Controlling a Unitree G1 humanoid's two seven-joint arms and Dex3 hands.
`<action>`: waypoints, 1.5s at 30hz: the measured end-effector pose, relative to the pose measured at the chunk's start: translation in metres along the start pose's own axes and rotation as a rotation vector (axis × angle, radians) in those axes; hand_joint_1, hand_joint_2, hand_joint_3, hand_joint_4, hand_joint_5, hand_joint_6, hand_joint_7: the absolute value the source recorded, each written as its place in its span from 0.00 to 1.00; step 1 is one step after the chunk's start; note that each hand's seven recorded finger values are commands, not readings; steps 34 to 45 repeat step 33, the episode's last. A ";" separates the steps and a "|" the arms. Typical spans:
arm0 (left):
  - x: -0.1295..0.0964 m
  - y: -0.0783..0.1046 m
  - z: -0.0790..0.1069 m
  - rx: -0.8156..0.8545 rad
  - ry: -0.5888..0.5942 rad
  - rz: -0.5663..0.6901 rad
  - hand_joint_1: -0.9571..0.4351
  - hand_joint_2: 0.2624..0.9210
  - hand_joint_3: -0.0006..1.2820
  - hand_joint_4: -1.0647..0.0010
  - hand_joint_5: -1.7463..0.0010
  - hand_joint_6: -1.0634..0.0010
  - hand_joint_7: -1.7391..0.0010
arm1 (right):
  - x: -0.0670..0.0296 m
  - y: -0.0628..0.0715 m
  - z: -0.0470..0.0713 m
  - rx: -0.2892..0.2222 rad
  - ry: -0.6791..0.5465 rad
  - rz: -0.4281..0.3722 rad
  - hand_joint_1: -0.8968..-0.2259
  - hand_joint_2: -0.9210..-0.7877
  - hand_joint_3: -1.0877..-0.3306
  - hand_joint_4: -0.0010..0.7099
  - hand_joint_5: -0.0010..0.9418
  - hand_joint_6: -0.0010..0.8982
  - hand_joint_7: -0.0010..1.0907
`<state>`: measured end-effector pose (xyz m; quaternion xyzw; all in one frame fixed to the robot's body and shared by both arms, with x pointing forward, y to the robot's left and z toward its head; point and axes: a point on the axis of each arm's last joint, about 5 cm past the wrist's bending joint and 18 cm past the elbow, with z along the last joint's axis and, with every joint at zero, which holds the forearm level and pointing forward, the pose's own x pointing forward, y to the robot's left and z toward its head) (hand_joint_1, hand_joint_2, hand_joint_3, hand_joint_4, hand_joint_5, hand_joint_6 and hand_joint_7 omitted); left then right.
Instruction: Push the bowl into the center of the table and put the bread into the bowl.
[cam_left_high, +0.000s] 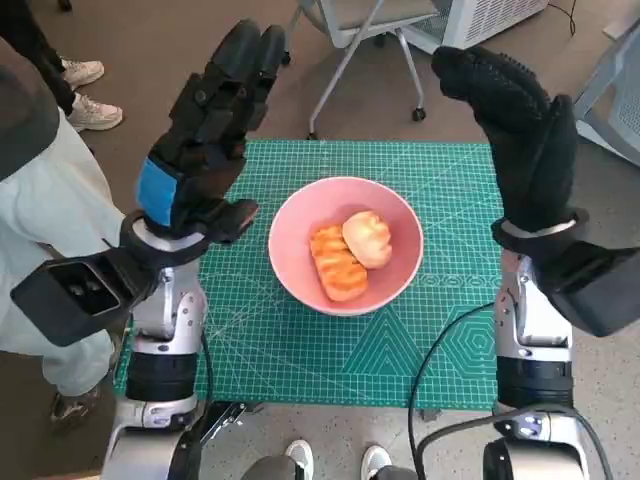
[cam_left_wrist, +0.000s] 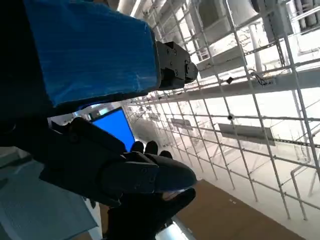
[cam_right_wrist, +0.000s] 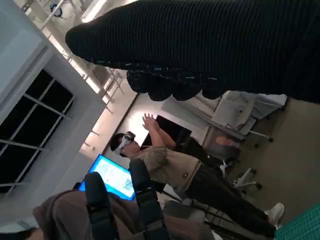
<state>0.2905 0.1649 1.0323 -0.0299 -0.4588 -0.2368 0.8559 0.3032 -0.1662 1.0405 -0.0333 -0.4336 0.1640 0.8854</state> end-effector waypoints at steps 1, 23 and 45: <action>0.000 0.000 0.000 0.002 -0.003 0.002 0.14 1.00 0.29 0.97 1.00 0.85 0.97 | 0.0000 0.000 0.000 0.000 -0.001 -0.001 0.25 0.00 0.46 0.31 0.01 0.14 0.41; -0.007 -0.007 -0.006 -0.008 -0.011 0.037 0.15 1.00 0.29 0.95 0.99 0.86 0.97 | -0.0086 0.005 -0.002 0.003 -0.034 -0.036 0.28 0.00 0.44 0.29 0.00 0.12 0.40; -0.014 -0.012 -0.011 -0.027 -0.004 0.051 0.15 1.00 0.29 0.95 0.99 0.88 0.97 | -0.0198 0.006 -0.006 -0.007 -0.019 -0.047 0.28 0.00 0.42 0.26 0.00 0.10 0.40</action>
